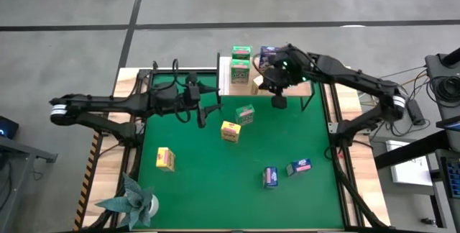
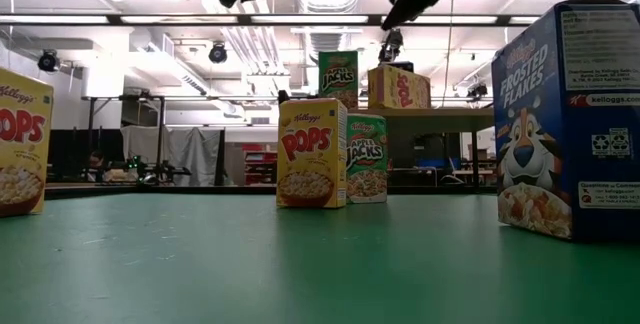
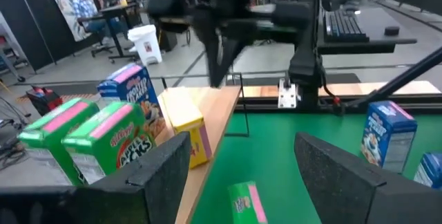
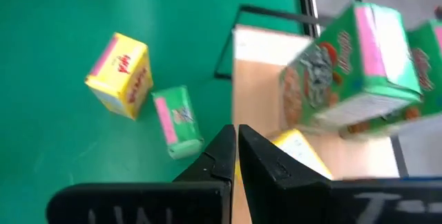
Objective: Stack cereal on shelf
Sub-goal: Put the center yellow cereal on the shelf
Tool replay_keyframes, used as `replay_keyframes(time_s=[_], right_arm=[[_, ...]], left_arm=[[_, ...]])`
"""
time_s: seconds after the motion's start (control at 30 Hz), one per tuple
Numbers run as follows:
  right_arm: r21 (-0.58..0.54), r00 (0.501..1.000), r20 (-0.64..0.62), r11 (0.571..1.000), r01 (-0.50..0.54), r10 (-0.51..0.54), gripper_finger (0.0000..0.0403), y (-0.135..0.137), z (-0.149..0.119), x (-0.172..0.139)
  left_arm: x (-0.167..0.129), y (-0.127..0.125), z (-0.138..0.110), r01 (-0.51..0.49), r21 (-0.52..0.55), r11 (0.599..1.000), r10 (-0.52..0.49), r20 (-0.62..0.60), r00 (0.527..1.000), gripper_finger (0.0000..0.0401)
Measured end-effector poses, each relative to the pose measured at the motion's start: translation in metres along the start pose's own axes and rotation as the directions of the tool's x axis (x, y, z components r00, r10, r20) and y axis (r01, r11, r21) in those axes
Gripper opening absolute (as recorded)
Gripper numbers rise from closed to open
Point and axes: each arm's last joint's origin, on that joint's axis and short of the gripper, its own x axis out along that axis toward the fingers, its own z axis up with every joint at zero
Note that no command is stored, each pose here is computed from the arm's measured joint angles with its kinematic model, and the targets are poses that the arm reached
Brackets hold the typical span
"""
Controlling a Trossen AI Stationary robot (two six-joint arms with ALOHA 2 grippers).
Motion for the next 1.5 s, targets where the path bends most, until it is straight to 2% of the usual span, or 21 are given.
replay_keyframes(time_s=[0.17,0.47,0.67,0.87,1.5], right_arm=[[0.041,0.994,-0.112,0.999,-0.011,0.015,0.0049,-0.024,0.007,0.0],[0.043,0.969,-0.239,0.998,-0.054,0.063,0.0192,-0.053,0.006,0.02],[0.003,0.959,-0.273,0.997,-0.081,0.079,0.0251,-0.06,0.004,0.031],[-0.027,0.955,-0.286,0.995,-0.093,0.082,0.0271,-0.06,0.0,0.036],[-0.056,0.943,-0.321,0.992,-0.111,0.087,0.0264,-0.062,-0.004,0.051]], left_arm=[[-0.003,0.0,-0.004,0.0,-0.016,1.0,0.0,0.0,1.0,0.0242],[0.002,-0.001,-0.007,0.0,-0.008,1.0,0.0,-0.009,1.0,0.0242],[0.004,-0.001,-0.008,-0.001,-0.004,1.0,0.001,-0.002,1.0,0.0242],[0.006,-0.002,-0.009,-0.001,-0.003,1.0,0.001,-0.002,1.0,0.0242],[0.006,-0.002,-0.008,-0.003,-0.008,1.0,0.003,0.008,1.0,0.0242]])
